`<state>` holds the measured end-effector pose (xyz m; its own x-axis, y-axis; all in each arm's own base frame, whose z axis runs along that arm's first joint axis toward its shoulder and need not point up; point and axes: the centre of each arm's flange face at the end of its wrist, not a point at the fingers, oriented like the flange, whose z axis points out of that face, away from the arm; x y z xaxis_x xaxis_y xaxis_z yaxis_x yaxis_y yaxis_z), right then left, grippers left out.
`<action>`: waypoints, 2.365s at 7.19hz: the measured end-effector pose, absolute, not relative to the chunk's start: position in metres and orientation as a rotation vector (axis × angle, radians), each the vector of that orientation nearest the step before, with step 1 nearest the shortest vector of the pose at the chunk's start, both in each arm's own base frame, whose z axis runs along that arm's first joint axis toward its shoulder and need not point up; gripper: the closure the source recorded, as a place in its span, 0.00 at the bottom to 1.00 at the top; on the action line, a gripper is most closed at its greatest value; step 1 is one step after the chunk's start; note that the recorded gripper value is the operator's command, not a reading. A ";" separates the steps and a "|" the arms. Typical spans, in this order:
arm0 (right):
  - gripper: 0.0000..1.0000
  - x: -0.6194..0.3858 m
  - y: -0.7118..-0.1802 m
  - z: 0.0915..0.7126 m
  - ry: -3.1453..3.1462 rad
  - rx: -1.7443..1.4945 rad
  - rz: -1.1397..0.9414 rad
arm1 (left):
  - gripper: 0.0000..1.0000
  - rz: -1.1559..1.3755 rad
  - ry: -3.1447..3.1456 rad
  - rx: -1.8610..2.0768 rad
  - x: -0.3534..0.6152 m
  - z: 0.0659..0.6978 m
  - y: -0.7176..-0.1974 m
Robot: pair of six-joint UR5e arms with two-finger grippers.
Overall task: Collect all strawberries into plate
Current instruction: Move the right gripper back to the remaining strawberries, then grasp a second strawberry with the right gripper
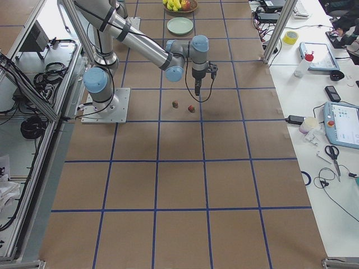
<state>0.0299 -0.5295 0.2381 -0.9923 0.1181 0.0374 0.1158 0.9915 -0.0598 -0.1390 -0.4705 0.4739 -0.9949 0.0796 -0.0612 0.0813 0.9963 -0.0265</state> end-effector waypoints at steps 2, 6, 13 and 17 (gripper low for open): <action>0.07 -0.021 -0.519 0.224 -3.094 -0.091 0.072 | 0.00 -0.046 3.083 0.112 -0.140 0.474 -0.469; 0.31 -0.022 -0.494 0.185 -3.130 -0.035 0.081 | 0.00 -0.043 3.087 0.109 -0.141 0.473 -0.469; 0.70 -0.024 -0.491 0.183 -3.129 -0.039 0.084 | 0.00 -0.037 3.053 0.129 -0.138 0.469 -0.469; 0.69 0.049 -0.496 0.198 -3.127 -0.234 0.133 | 0.00 -0.032 3.047 0.120 -0.137 0.466 -0.469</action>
<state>0.0490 -0.4956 0.1984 -0.9889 0.1487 -0.0032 0.1484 0.9853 -0.0845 -0.1374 -0.4690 0.4658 -0.9927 0.0772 -0.0923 0.0791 0.9967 -0.0174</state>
